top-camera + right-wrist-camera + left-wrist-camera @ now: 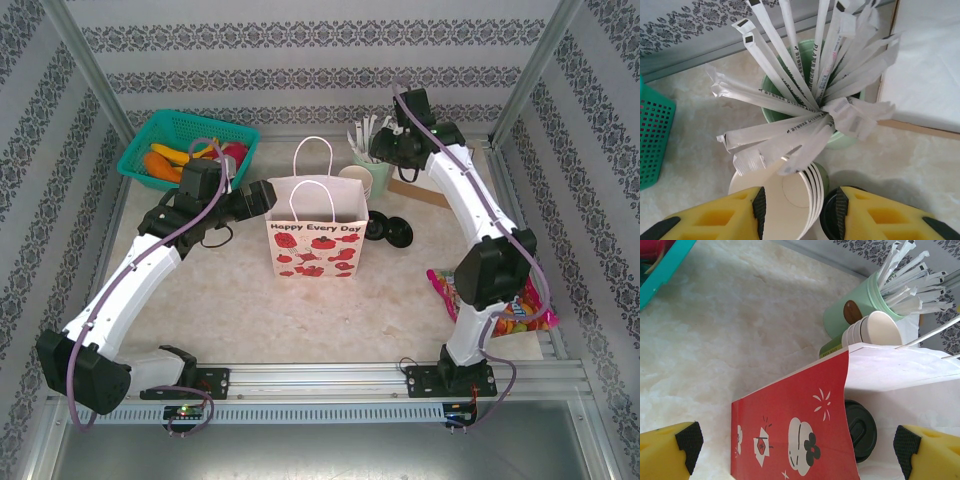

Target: Pack the takeout coffee

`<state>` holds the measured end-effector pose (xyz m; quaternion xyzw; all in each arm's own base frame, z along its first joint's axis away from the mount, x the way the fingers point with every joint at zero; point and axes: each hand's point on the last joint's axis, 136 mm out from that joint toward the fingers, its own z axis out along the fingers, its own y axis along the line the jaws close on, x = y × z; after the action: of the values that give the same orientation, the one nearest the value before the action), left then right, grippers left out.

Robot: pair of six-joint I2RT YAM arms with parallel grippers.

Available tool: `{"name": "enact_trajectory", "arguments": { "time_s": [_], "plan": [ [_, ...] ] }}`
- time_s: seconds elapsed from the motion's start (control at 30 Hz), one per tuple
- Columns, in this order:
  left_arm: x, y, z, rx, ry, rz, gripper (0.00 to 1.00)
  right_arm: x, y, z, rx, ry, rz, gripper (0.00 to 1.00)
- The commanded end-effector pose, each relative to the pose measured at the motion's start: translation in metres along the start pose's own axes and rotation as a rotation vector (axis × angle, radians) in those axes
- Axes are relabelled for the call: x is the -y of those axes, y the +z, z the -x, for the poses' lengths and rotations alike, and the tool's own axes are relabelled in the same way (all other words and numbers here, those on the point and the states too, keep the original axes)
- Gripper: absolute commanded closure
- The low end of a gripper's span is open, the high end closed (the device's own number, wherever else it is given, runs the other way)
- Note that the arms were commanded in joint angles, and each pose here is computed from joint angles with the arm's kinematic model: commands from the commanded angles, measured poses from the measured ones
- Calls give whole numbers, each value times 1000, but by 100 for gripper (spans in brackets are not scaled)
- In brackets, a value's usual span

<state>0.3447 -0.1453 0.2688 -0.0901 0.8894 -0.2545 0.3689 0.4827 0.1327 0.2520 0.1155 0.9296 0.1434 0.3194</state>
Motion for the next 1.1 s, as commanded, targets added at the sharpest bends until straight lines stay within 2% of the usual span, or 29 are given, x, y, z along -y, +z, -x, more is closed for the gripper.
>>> {"name": "enact_trajectory", "arguments": {
  "time_s": [0.0,0.37,0.43,0.57,0.73,0.93,1.07],
  "plan": [
    [1,-3,3,5,3,0,0,-10,8,1,-17,-28,23,56],
    [-1,-3,4,6,5,11,0,-8,26,6,-25,-61,-4,66],
    [-1,-3,4,7,6,10,0,-5,29,9,-15,-82,-24,71],
    [0,-3,5,7,8,10,0,-4,23,15,6,-120,-44,88],
    [3,-3,7,11,6,-4,0,-1,-12,33,98,-200,-74,100],
    [0,-12,13,44,12,20,1,-9,-63,37,155,-295,-30,100],
    [-11,-26,23,113,7,85,0,-20,-111,31,189,-354,29,100]
  ]
}}
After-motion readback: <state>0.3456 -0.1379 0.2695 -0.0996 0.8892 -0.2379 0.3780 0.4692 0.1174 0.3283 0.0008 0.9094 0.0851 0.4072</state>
